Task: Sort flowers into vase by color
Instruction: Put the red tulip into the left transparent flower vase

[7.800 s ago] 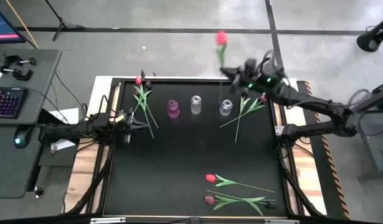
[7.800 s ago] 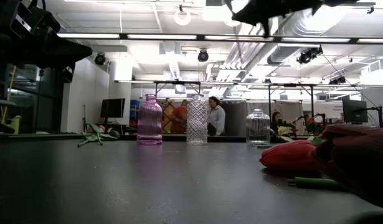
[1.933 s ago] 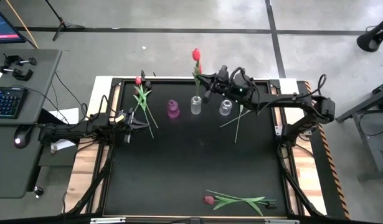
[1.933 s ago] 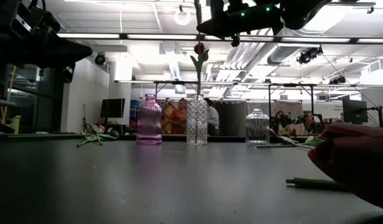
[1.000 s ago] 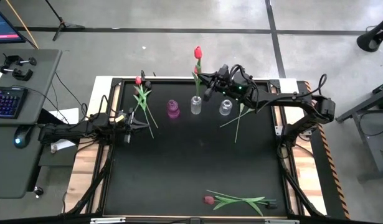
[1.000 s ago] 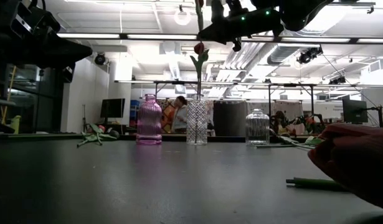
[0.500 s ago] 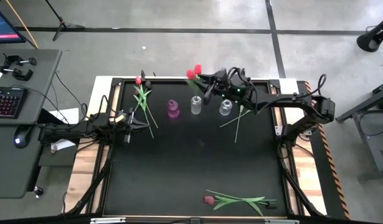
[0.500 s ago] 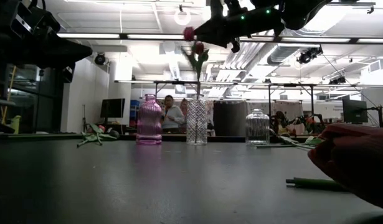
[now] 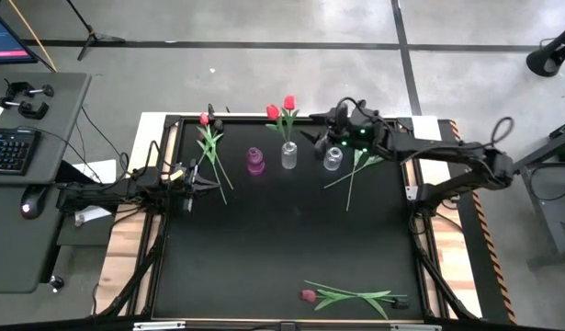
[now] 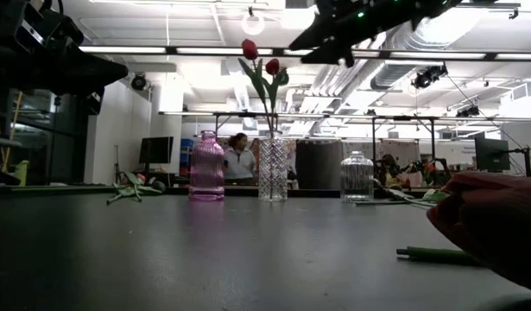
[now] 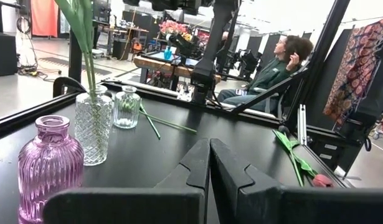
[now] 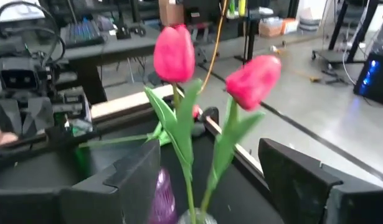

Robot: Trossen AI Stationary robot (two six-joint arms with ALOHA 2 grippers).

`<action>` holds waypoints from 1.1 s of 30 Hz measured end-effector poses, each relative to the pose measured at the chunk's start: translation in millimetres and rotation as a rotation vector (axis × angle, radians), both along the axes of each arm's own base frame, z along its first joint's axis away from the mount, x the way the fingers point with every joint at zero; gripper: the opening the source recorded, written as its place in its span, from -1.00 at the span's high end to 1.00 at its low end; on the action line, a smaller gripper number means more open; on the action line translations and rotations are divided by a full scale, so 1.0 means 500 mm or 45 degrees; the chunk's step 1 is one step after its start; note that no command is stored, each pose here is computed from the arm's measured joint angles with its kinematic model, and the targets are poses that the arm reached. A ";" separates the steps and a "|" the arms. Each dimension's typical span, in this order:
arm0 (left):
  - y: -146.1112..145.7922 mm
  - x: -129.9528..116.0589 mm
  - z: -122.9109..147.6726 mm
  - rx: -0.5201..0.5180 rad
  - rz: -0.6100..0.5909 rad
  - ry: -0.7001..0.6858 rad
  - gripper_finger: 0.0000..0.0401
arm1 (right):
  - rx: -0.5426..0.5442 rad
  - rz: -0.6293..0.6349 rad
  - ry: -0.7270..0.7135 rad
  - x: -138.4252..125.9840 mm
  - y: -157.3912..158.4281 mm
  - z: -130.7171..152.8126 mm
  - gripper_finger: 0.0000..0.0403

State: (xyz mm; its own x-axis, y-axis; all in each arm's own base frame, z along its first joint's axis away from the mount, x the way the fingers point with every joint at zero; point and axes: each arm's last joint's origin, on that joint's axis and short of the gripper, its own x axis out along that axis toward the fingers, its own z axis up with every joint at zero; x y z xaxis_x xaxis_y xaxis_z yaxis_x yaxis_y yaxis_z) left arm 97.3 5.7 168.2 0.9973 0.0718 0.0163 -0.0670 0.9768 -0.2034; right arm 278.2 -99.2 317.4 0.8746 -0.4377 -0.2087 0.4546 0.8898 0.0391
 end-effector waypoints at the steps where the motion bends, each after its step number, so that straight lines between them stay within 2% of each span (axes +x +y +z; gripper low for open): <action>1: 0.000 0.000 0.001 0.017 0.001 -0.007 1.00 | 0.007 -0.002 0.014 -0.010 0.003 0.005 -0.30; 3: 0.001 -0.001 0.011 0.043 0.021 -0.068 1.00 | 0.025 -0.004 0.043 -0.032 0.010 0.016 -0.30; 7: 0.002 -0.005 0.040 0.015 0.044 -0.268 1.00 | 0.111 -0.025 0.054 -0.071 0.023 0.033 -0.30; 14: 0.001 -0.044 0.119 -0.189 0.000 -0.870 1.00 | 0.201 -0.050 0.055 -0.110 0.037 0.047 -0.30; 16: 0.004 -0.060 0.136 -0.227 0.059 -1.032 1.00 | 0.202 -0.050 0.060 -0.113 0.038 0.047 -0.30; 18: 0.011 -0.065 0.143 -0.344 0.194 -1.081 1.00 | 0.205 -0.051 0.069 -0.113 0.038 0.046 -0.30; 21: 0.022 -0.039 0.143 -0.588 0.364 -0.862 1.00 | 0.209 -0.052 0.079 -0.109 0.036 0.042 -0.30; 24: 0.028 -0.001 0.153 -0.724 0.466 -0.587 0.97 | 0.216 -0.056 0.101 -0.101 0.033 0.034 -0.30; 29: 0.062 0.071 0.207 -0.701 0.686 -0.305 0.78 | 0.224 -0.059 0.126 -0.087 0.027 0.022 -0.30; 33: 0.123 0.116 0.214 -0.634 0.918 0.135 0.55 | 0.269 -0.074 0.128 -0.077 0.024 0.012 -0.30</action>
State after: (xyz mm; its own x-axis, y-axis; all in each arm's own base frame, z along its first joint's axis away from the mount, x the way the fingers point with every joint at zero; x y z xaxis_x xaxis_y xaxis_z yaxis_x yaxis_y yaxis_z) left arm 155.4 67.2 275.1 0.7010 0.6580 -0.2751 -0.6755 0.4888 -0.5521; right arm 239.6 -87.2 323.5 0.8194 -0.4242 -0.3856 0.5159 0.8389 0.1735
